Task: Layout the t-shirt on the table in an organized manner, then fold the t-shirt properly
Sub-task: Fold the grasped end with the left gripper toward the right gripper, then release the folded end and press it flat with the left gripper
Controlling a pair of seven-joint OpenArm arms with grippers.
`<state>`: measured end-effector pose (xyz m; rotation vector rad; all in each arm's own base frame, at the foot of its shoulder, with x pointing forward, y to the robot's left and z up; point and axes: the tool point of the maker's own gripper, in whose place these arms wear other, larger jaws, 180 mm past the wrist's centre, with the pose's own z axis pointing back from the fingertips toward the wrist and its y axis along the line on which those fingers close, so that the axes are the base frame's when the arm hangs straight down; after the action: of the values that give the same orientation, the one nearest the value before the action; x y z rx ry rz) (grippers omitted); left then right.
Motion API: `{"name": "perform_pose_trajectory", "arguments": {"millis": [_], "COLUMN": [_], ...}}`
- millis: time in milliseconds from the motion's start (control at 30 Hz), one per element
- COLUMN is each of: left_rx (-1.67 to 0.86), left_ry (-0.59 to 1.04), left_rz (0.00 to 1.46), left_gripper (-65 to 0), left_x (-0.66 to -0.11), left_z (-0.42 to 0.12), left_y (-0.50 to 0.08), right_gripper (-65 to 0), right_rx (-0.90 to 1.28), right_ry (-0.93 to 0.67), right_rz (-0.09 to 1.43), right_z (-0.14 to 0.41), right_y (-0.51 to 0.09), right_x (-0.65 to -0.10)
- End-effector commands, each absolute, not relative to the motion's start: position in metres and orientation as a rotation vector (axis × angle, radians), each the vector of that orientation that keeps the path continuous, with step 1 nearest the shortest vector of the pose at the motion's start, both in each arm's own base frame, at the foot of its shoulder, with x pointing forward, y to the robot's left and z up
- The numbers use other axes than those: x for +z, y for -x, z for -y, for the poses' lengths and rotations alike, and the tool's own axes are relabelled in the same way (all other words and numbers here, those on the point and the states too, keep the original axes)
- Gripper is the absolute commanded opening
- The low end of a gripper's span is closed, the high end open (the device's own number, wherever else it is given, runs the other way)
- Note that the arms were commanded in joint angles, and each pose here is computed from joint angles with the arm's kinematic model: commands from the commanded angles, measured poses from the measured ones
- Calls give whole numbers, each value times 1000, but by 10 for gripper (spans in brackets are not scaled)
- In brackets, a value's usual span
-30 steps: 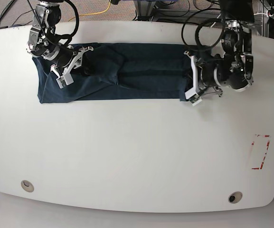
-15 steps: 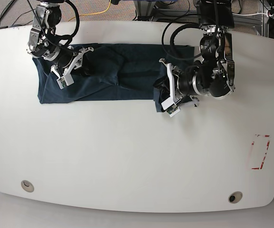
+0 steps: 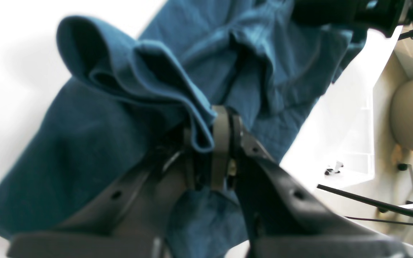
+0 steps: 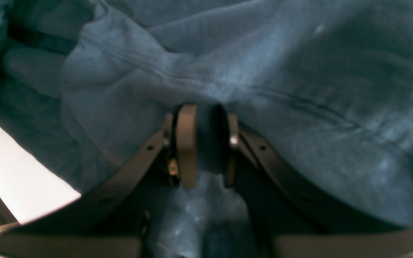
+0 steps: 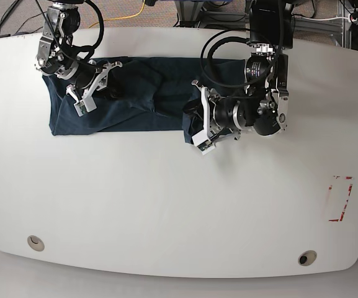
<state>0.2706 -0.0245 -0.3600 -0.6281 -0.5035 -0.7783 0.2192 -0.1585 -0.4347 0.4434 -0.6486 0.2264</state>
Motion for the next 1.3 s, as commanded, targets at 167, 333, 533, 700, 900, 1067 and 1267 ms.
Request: {"name": "perform_pose_trajectory", "arguments": {"millis": [167, 333, 533, 700, 900, 1067, 1267], "left_rx": [-817, -842, -843, -848, -867, -965, -998], "left_ry": [661, 672, 691, 696, 733, 726, 785], "left_rz": [541, 536, 544, 558, 585, 624, 661], "left_gripper": [-622, -622, -619, -550, -360, -312, -312], "left_x": [-348, -347, -343, -339, -326, -307, -287], "left_z": [39, 47, 56, 59, 79, 96, 105], "left_y": [-273, -269, -269, -272, -274, -280, -284], "right_gripper": [-534, -534, -534, -534, -534, -534, -534], "right_rx": [250, 253, 255, 255, 256, 256, 256], "right_ry": [-360, -359, -360, -360, -361, -361, -361], "right_rz": [525, 534, 535, 536, 536, 536, 536], "right_z": [173, 173, 172, 172, 172, 172, 172], "right_y": [-201, -205, -206, -207, -207, -207, -207], "right_x": [-454, -452, -451, -451, -451, -451, -451]}}
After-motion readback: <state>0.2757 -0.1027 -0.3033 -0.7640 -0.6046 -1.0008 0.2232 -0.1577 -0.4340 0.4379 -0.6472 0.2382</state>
